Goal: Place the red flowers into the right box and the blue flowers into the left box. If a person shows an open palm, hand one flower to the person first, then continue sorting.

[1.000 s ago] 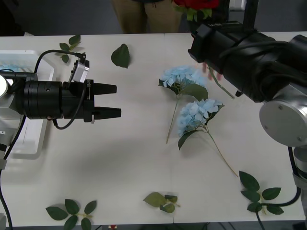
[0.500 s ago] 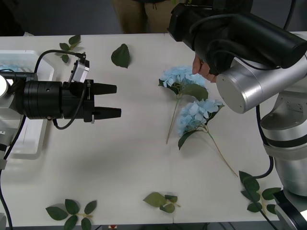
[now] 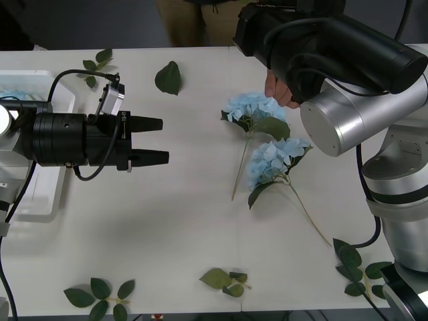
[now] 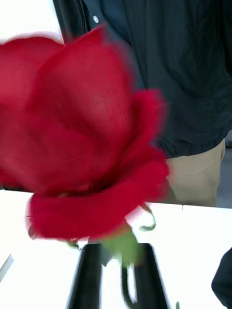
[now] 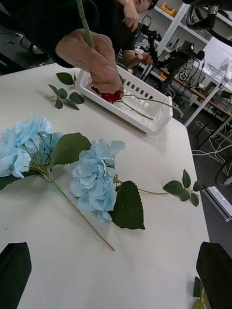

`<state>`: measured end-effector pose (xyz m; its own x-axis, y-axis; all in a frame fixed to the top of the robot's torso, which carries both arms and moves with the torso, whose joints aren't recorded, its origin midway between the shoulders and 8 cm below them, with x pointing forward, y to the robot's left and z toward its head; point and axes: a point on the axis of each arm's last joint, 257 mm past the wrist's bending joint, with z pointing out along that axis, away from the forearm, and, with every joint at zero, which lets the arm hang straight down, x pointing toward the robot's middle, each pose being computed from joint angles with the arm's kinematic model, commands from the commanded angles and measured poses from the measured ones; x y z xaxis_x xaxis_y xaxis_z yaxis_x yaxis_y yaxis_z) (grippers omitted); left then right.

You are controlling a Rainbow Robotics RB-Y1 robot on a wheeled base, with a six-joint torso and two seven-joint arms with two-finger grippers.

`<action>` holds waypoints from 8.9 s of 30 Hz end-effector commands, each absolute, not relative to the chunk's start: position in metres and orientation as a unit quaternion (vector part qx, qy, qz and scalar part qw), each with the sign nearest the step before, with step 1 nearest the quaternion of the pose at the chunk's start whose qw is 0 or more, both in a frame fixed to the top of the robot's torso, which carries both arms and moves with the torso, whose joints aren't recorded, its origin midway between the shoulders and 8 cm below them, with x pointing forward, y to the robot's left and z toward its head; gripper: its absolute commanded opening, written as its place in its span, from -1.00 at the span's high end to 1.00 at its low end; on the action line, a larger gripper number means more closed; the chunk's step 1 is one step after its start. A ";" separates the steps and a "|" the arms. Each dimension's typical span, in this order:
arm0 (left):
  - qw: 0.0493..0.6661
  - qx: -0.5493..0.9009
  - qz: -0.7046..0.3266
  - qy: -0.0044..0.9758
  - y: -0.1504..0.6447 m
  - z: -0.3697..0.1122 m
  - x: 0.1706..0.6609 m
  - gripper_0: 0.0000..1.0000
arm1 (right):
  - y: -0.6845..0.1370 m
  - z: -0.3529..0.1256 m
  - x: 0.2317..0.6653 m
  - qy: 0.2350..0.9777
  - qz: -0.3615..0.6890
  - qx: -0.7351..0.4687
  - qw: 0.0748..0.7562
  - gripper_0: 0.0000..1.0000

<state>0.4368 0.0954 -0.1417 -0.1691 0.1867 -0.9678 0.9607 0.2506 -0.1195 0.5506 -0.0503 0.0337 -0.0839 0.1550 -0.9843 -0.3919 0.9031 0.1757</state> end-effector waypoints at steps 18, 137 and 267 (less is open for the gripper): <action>0.486 0.477 -0.406 0.609 0.084 -0.129 0.433 -1.00 | -0.079 0.038 0.511 0.705 0.250 -0.132 0.650 -0.74; 0.486 0.477 -0.406 0.609 0.084 -0.129 0.433 -1.00 | -0.017 0.037 0.495 0.718 0.230 -0.093 0.650 1.00; 0.486 0.477 -0.406 0.609 0.084 -0.129 0.433 -1.00 | -0.165 -0.142 0.520 0.867 0.160 -0.093 0.463 1.00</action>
